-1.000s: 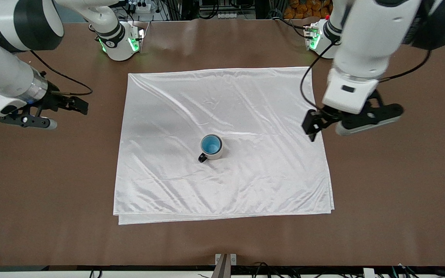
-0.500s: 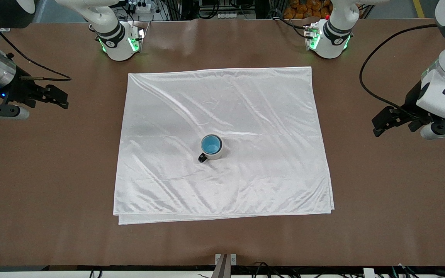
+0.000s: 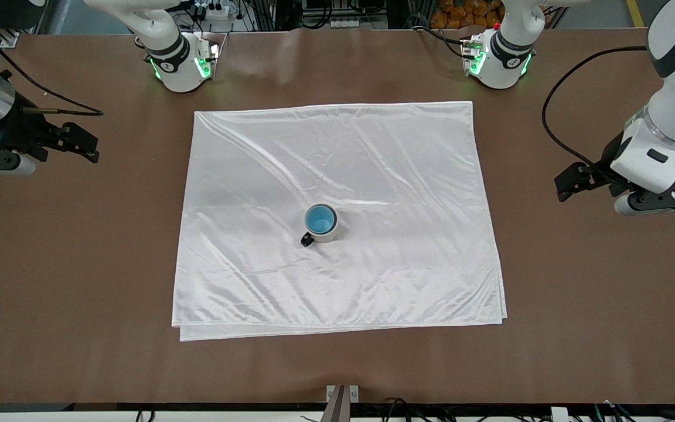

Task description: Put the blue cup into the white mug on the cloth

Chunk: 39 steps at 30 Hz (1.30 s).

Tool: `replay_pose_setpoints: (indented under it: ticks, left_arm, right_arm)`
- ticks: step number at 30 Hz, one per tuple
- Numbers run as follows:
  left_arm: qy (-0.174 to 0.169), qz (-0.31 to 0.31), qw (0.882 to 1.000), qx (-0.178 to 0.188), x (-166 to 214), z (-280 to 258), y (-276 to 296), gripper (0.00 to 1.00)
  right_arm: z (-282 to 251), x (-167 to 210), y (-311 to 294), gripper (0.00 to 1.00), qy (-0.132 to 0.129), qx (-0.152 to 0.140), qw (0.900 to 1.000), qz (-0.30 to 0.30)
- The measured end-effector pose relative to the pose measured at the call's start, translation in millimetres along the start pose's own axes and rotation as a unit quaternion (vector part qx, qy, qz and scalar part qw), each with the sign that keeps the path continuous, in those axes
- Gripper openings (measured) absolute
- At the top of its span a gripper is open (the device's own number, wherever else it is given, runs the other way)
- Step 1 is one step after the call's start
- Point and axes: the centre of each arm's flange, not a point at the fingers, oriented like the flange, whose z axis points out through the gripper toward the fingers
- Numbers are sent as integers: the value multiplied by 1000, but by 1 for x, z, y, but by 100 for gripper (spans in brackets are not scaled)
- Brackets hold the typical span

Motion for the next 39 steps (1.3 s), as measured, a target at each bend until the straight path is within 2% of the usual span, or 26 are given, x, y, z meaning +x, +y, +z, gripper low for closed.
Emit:
replay_pose_setpoints:
  ticks: [18, 26, 39]
  left_arm:
    - [1, -3, 1000, 0, 1, -1, -3, 100]
    - [2, -5, 1000, 0, 1, -2, -6, 100]
    - [10, -8, 1000, -2, -2, -14, -10, 100]
  right_arm:
    - [-6, 1, 4, 100, 6, 1, 1000, -21]
    - [-3, 1, 3, 100, -4, 24, 1000, -18]
    - [-1, 1, 5, 100, -9, 26, 999, -16]
